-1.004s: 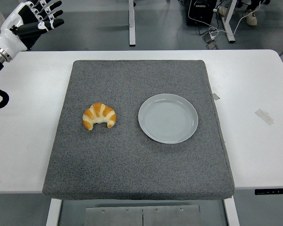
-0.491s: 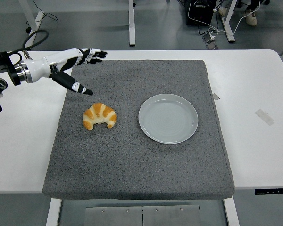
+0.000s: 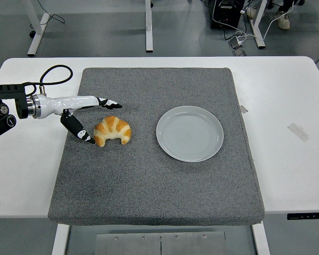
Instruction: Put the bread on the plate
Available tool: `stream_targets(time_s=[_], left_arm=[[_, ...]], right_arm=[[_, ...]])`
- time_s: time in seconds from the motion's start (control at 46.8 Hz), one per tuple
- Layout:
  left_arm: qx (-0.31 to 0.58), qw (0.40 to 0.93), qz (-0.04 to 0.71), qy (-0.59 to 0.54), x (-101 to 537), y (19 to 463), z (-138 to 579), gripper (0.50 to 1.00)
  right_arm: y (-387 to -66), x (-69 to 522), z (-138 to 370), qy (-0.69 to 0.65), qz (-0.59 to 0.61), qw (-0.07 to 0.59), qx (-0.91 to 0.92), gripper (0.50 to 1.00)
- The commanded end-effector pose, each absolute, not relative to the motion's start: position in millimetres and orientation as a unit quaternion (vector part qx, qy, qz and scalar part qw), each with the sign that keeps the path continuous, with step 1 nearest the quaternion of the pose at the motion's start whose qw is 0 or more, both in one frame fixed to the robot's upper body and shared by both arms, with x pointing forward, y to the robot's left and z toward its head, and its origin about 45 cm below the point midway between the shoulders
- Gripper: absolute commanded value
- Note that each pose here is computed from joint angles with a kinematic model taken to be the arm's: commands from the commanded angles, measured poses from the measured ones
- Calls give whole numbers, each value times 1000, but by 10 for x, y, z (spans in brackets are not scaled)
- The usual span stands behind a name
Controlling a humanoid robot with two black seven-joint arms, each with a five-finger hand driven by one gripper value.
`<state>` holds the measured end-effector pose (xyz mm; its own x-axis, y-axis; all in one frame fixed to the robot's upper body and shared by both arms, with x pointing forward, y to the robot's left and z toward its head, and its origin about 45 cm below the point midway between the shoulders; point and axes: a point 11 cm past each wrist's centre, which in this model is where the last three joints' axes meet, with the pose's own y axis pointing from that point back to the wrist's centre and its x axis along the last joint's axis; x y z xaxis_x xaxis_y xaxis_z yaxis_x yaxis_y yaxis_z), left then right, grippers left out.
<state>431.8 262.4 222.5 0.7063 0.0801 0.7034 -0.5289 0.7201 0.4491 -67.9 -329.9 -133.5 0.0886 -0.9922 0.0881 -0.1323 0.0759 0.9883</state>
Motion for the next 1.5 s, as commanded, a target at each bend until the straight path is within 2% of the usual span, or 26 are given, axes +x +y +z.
stream_targets(time_s=[0.0, 0.406, 0.513, 0.641, 0.748, 0.962, 1.004, 1.154, 1.474], left_arm=[[328, 863, 176, -343, 4321, 2596, 2223, 915], [321, 857, 147, -375, 4284, 2285, 2096, 911], [327, 854, 137, -380, 4283, 2271, 2091, 896], [332, 850, 134, -387, 4275, 2279, 2064, 851], [337, 845, 131, -395, 4258, 2295, 2016, 789], [349, 831, 125, -416, 4216, 2344, 1918, 640], [351, 828, 126, -418, 4221, 2361, 1913, 595], [349, 825, 129, -425, 4270, 2349, 1988, 512], [332, 819, 151, -443, 4435, 2277, 2294, 500]], right_arm=[[-3299, -680, -1335, -527, -422, 510, 533, 1000], [-3299, -680, -1335, -527, -422, 510, 533, 1000], [-3299, -680, -1335, -527, -422, 510, 533, 1000], [-3299, -680, -1335, -527, -422, 510, 533, 1000], [-3299, -680, -1335, -527, -422, 510, 533, 1000], [-3299, -680, -1335, -527, -422, 510, 533, 1000], [-3299, -680, -1335, -527, -422, 510, 533, 1000], [-3299, -680, -1335, -527, -422, 510, 533, 1000], [-3299, -680, -1335, -527, -422, 510, 533, 1000]])
